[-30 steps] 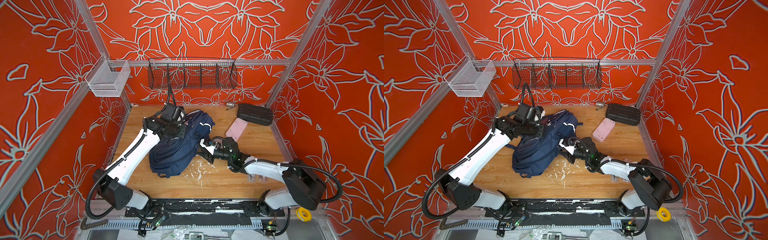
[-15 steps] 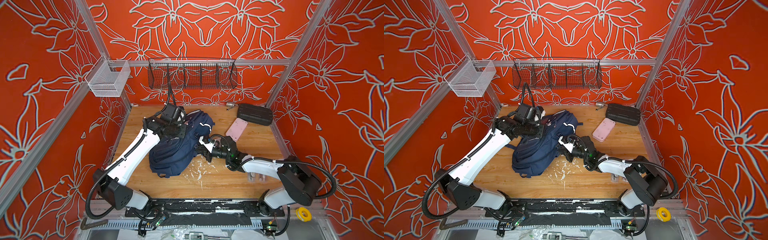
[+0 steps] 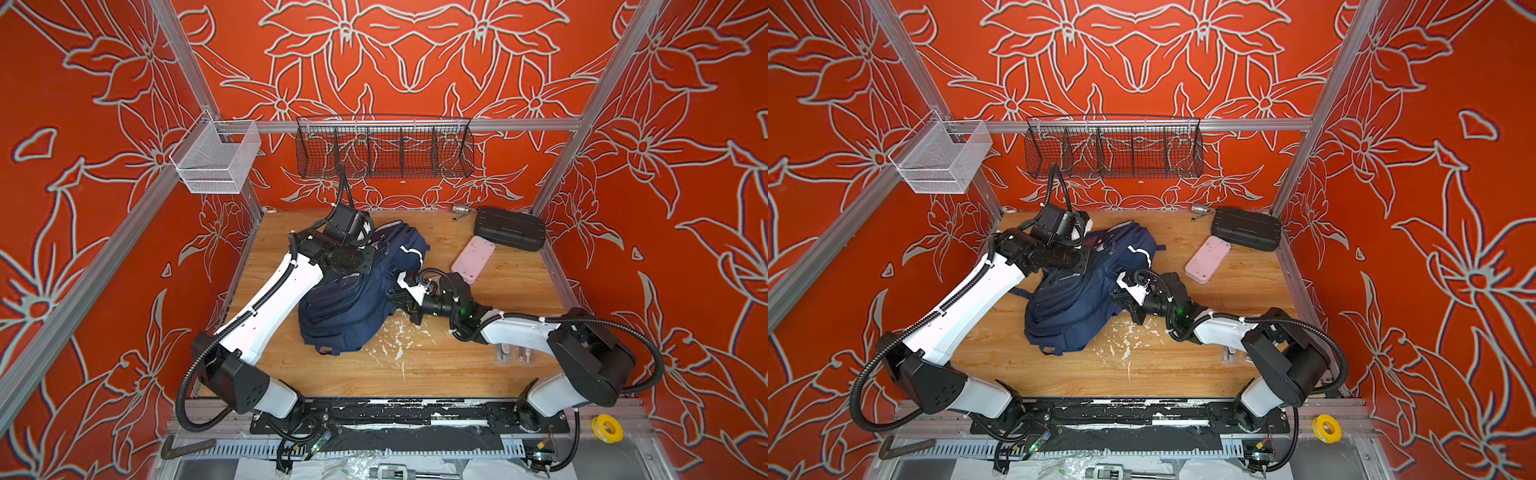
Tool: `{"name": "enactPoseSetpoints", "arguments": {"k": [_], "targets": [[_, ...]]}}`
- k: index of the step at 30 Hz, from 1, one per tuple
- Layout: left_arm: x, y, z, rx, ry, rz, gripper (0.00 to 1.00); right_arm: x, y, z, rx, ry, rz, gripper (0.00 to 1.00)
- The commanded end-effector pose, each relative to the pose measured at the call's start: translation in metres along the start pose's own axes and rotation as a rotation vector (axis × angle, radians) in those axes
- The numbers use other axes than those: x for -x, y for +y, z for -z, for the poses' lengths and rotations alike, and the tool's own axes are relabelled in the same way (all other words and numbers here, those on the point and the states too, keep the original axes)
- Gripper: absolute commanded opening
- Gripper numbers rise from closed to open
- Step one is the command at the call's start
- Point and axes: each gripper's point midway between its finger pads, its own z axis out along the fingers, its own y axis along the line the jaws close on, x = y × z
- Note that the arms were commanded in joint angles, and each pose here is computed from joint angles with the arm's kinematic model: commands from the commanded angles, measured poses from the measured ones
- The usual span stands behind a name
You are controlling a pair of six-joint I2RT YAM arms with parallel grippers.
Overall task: Pack the student bag
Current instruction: 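Lift the backpack with the left gripper while the right pulls the zipper farther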
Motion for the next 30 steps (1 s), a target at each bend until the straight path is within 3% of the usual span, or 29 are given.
{"name": "enactPoseSetpoints", "arguments": {"k": [1, 6, 11, 14, 18, 21, 25, 30], "targets": [[0.035, -0.007, 0.016, -0.006, -0.133, 0.038, 0.00, 0.013, -0.002, 0.000, -0.022, -0.007, 0.031, 0.00], [0.009, 0.016, 0.023, 0.111, -0.049, 0.200, 0.00, 0.011, -0.041, 0.005, -0.215, 0.056, 0.013, 0.00], [-0.029, 0.013, 0.022, 0.084, 0.061, 0.469, 0.00, 0.028, -0.070, -0.002, -0.169, 0.057, -0.013, 0.00], [-0.036, 0.005, 0.014, 0.037, 0.080, 0.571, 0.00, 0.034, -0.078, -0.011, -0.112, 0.062, 0.008, 0.00], [-0.014, 0.009, 0.000, 0.010, -0.001, 0.640, 0.00, 0.033, -0.069, -0.021, -0.013, 0.129, 0.042, 0.00], [0.010, 0.034, -0.012, 0.006, -0.072, 0.745, 0.00, 0.035, -0.060, -0.016, -0.015, 0.102, 0.061, 0.00], [0.039, 0.060, -0.023, -0.047, -0.164, 0.916, 0.00, 0.023, -0.031, -0.013, -0.001, 0.179, 0.108, 0.00], [0.048, 0.078, -0.023, 0.017, -0.228, 0.971, 0.00, 0.019, -0.018, -0.005, -0.046, 0.180, 0.106, 0.00]]}}
